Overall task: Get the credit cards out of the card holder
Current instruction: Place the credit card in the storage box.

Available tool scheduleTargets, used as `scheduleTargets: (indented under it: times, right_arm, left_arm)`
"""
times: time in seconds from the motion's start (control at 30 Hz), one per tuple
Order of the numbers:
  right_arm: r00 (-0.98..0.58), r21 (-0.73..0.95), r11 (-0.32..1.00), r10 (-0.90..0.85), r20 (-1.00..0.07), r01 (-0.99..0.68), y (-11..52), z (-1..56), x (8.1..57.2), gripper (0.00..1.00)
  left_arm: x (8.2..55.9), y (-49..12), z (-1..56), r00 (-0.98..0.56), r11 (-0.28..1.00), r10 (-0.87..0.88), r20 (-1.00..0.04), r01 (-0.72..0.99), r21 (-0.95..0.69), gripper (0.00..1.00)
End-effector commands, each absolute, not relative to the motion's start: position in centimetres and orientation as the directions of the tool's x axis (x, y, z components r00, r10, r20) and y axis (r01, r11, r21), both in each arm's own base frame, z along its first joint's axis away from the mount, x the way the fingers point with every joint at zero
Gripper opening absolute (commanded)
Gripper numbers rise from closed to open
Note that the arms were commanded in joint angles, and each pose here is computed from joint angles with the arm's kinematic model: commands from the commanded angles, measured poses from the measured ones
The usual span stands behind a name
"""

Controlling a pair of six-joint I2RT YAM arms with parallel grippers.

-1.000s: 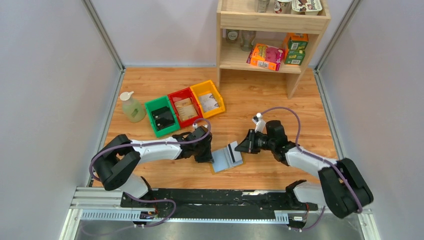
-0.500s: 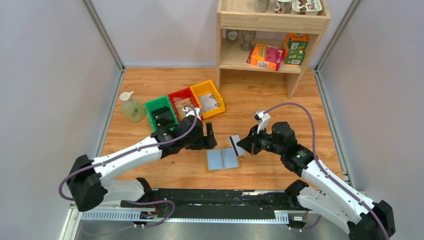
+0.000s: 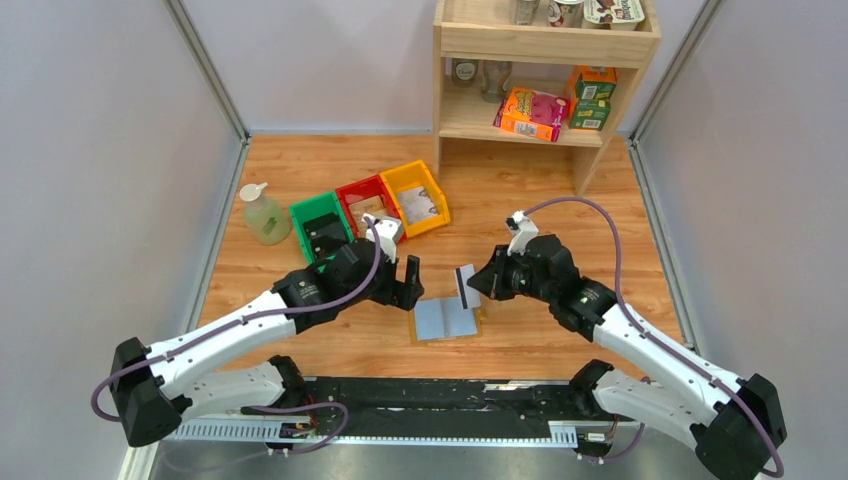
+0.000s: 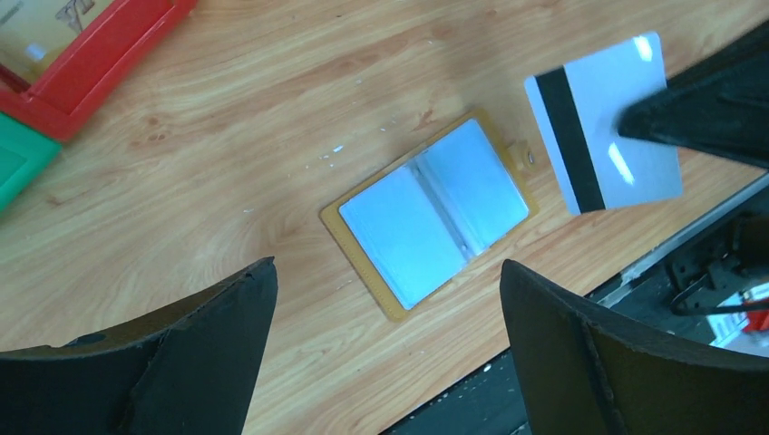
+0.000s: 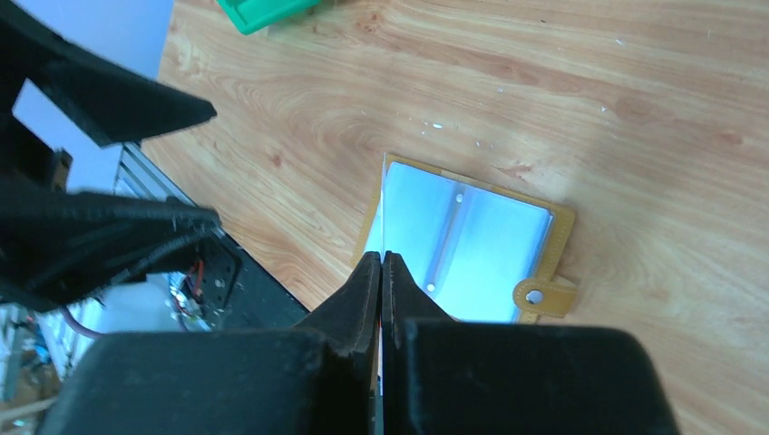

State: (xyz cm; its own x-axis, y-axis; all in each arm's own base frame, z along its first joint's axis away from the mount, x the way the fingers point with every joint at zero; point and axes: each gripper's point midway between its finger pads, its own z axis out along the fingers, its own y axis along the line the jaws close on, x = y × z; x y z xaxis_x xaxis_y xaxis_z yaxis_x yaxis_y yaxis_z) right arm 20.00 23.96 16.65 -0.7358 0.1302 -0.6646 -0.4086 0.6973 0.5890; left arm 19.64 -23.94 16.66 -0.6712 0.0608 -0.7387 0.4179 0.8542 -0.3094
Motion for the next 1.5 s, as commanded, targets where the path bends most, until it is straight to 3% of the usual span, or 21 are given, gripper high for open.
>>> scheduleTargets:
  times: [0.0, 0.17, 0.33, 0.47, 0.63, 1.13, 1.27, 1.47]
  right_arm:
    - [-0.772, 0.679, 0.679, 0.262, -0.579, -0.279, 24.5, 18.7, 20.7, 0.0]
    - [-0.775, 0.703, 0.683, 0.331, -0.538, -0.196, 23.8, 19.0, 20.7, 0.01]
    - [-0.779, 0.7, 0.689, 0.328, -0.534, -0.19, 23.4, 19.4, 20.3, 0.08]
    - [-0.776, 0.698, 0.694, 0.336, -0.533, -0.178, 23.1, 19.6, 20.2, 0.0]
    - [-0.782, 0.726, 0.673, 0.372, -0.5, -0.145, 23.5, 20.3, 20.5, 0.0]
    - [-0.815, 0.797, 0.601, 0.433, -0.385, -0.057, 24.6, 20.3, 20.1, 0.0]
    - [-0.8, 0.788, 0.603, 0.408, -0.44, -0.125, 24.7, 21.0, 20.3, 0.0]
    - [-0.683, 0.659, 0.648, 0.283, -0.673, -0.381, 24.5, 21.8, 20.8, 0.0]
  left_arm:
    - [19.7, -24.7, 18.3, -0.537, 0.816, 0.179, -0.824, 0.549, -0.18, 1.0]
    - [19.5, -25.5, 19.7, -0.421, 0.767, 0.245, -0.873, 0.635, -0.091, 1.0]
    - [20.3, -25.2, 20.9, -0.279, 0.734, 0.293, -0.915, 0.679, 0.028, 1.0]
    - [20.2, -24.8, 22.2, -0.158, 0.696, 0.293, -0.943, 0.712, 0.097, 0.99]
    - [20.4, -23.2, 23.4, -0.065, 0.703, 0.304, -0.951, 0.689, 0.178, 0.99]
    - [17.4, -28.5, 22.7, 0.056, 0.472, 0.249, -0.967, 0.865, 0.172, 0.96]
    - [16.6, -29.5, 22.1, -0.015, 0.446, 0.211, -0.977, 0.891, 0.083, 0.96]
    - [17.6, -29.1, 22.2, -0.181, 0.571, 0.111, -0.977, 0.816, -0.086, 0.99]
